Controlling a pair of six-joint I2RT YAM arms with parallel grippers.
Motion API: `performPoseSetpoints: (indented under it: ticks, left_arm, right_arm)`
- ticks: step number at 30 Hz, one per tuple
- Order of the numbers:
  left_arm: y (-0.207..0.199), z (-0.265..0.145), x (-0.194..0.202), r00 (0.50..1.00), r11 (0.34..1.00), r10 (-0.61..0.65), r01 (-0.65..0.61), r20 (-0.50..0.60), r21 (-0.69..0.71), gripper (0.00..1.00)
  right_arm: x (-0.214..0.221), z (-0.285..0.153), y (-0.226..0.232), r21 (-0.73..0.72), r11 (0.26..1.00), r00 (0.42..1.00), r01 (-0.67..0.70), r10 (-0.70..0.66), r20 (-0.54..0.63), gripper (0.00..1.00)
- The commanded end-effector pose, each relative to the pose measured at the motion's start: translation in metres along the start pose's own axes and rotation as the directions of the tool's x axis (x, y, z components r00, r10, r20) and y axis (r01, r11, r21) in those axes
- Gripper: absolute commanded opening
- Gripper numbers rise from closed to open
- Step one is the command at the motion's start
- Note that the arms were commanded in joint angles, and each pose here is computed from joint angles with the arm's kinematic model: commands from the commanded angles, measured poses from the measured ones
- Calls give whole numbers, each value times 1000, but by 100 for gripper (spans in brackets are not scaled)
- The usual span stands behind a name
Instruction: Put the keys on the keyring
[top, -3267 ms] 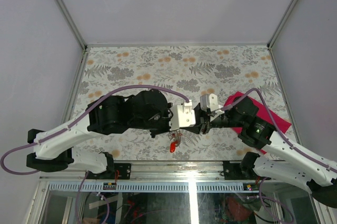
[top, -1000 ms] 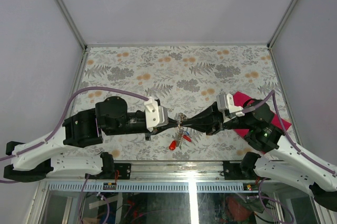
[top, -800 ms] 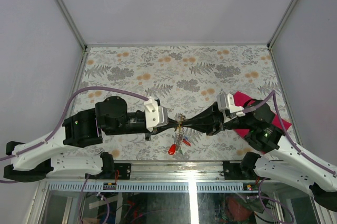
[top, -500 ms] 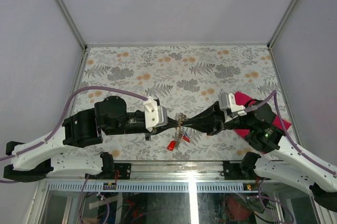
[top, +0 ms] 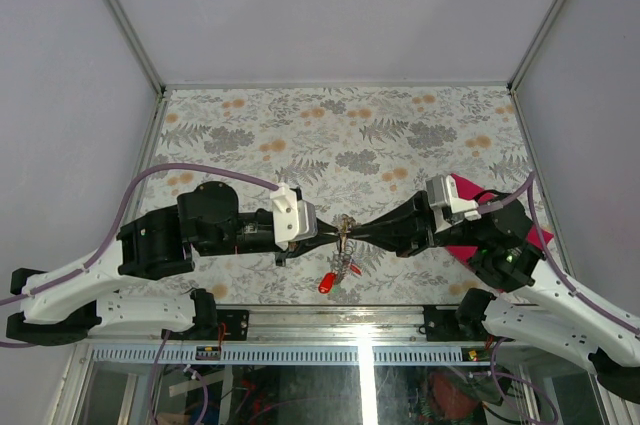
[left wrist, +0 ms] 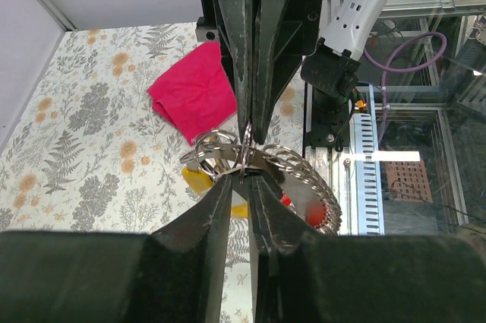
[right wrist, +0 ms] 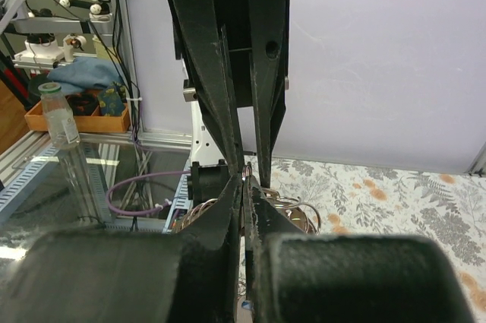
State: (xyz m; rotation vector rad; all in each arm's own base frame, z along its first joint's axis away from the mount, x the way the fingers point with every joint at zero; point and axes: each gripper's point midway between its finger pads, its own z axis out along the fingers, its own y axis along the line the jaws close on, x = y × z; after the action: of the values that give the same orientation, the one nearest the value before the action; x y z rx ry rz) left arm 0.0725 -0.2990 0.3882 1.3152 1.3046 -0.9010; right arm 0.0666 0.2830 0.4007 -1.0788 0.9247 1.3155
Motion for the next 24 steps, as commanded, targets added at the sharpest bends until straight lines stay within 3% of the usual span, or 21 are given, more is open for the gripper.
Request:
performPoseSetpoints:
  ticks: [1,7,13,24]
  left_arm:
    - [-1,-4,-20,998,1000,12,-12,63,10,18]
    - [-1,-6,-23,997,1000,13,-13,70,8,13]
    - [2,-9,-29,996,1000,15,-14,91,-9,23]
    - [5,-10,-33,994,1000,20,-18,111,-22,20]
  right_arm:
    - [-39,-1,5,-5,997,989,83,-81,123,0]
    - [-36,-1,5,-6,997,990,83,-81,115,0]
    - [-34,0,6,-15,997,991,81,-79,104,0]
    - [-28,0,8,-30,997,995,71,-68,79,0]
